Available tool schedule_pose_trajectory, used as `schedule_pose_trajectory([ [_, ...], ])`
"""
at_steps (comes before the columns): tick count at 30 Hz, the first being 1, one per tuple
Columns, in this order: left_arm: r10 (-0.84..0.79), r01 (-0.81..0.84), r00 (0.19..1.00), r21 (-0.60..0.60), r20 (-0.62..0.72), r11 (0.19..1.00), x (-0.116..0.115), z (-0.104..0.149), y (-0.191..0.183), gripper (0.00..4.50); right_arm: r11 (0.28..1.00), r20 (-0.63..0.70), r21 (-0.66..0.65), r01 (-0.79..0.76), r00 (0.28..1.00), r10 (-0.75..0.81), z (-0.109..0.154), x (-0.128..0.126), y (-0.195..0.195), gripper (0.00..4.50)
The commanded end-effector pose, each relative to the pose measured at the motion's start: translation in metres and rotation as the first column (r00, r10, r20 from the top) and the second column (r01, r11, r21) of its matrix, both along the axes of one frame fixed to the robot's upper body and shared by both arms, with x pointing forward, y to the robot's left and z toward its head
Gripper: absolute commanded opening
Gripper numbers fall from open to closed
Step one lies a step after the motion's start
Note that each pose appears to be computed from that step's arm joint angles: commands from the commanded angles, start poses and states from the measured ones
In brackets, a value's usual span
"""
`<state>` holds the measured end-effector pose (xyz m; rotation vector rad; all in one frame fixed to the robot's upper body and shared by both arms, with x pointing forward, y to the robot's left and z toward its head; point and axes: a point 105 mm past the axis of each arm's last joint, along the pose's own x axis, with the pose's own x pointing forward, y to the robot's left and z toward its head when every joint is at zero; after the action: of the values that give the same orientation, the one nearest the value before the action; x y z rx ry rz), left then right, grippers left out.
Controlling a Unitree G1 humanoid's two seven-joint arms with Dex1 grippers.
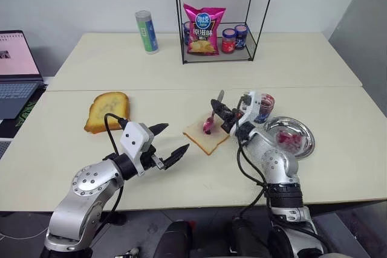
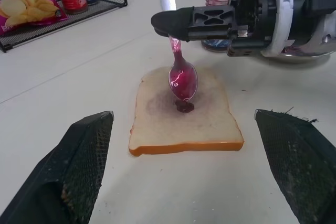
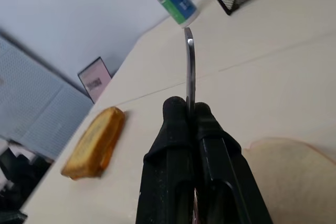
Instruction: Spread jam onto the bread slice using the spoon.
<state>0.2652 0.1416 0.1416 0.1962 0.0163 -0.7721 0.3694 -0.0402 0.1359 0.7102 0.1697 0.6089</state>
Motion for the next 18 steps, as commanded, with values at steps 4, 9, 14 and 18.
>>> schedule_pose_trajectory([
  [4, 0.012, -0.012, 0.999, 0.007, 0.041, 1.0, -0.002, 0.01, 0.001, 4.5, 0.987, -0.088, 0.153, -0.056, 0.994, 0.07, 0.003, -0.001, 0.015, 0.01],
  [9, 0.015, -0.015, 0.999, 0.006, 0.043, 1.0, -0.002, 0.01, 0.0, 4.5, 0.991, -0.109, 0.12, -0.061, 0.991, 0.074, -0.01, 0.0, 0.019, 0.01],
  [14, 0.018, -0.018, 0.999, 0.006, 0.045, 1.0, -0.001, 0.01, 0.001, 4.5, 0.998, -0.046, 0.025, -0.053, 0.998, 0.054, -0.01, 0.005, 0.015, 0.01],
  [18, 0.02, -0.021, 0.999, 0.006, 0.048, 1.0, 0.0, 0.009, 0.0, 4.5, 0.998, 0.012, -0.055, -0.02, 1.0, 0.021, -0.009, 0.011, 0.007, 0.01],
])
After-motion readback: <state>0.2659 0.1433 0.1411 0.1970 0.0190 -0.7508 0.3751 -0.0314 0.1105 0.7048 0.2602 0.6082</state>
